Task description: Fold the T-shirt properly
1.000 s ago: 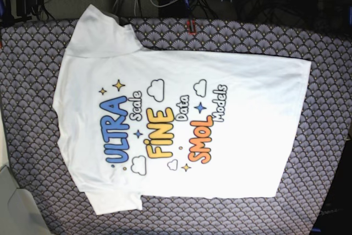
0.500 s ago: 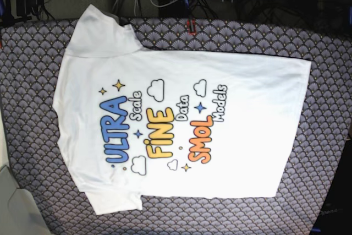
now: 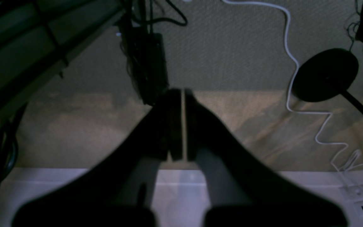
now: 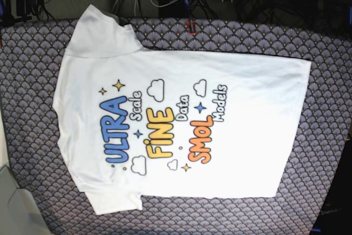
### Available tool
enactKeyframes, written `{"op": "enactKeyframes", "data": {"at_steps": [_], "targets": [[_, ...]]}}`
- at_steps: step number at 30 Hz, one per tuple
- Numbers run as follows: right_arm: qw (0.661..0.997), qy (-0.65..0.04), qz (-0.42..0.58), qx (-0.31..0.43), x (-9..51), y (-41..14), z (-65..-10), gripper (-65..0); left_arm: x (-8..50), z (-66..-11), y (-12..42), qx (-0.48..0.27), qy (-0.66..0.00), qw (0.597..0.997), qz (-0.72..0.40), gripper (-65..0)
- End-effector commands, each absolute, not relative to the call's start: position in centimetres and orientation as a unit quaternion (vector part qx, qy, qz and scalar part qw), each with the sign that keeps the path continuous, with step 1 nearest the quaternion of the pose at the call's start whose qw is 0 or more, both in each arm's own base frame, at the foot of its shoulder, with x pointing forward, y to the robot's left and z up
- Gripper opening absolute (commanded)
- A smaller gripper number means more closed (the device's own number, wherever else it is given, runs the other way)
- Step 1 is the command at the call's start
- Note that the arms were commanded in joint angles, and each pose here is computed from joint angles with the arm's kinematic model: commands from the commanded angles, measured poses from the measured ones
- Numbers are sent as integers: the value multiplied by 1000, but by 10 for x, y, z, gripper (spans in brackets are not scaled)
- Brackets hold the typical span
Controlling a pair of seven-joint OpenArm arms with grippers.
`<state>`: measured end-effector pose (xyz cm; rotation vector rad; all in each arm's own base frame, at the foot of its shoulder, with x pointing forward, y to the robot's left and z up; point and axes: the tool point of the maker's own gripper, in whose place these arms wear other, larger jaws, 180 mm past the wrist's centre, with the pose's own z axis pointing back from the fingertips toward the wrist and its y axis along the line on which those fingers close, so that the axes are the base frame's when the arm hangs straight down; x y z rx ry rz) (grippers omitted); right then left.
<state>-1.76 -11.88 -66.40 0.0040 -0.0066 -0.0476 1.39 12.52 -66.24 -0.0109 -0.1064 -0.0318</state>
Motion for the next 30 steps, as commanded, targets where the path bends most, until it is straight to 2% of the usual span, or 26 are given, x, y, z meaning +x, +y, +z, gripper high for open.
{"op": "enactKeyframes", "data": {"at_steps": [1,14,16,30], "targets": [[1000,-3,-26,-5,-20,-123,-664,-650,14,-662,127,-5,-55,998,-16,-646],[1000,4,-25,-5,-30,-123,-663,-650,12,-662,127,-5,-55,998,-16,-646],[1000,-12,-24,-6,-28,-124,-662,-650,3,-662,126,-6,-52,999,-16,-646],[994,-105,-18,-18,-55,-136,-609,-650,-13,-612,145,1,-153,988,-33,-646]]}}
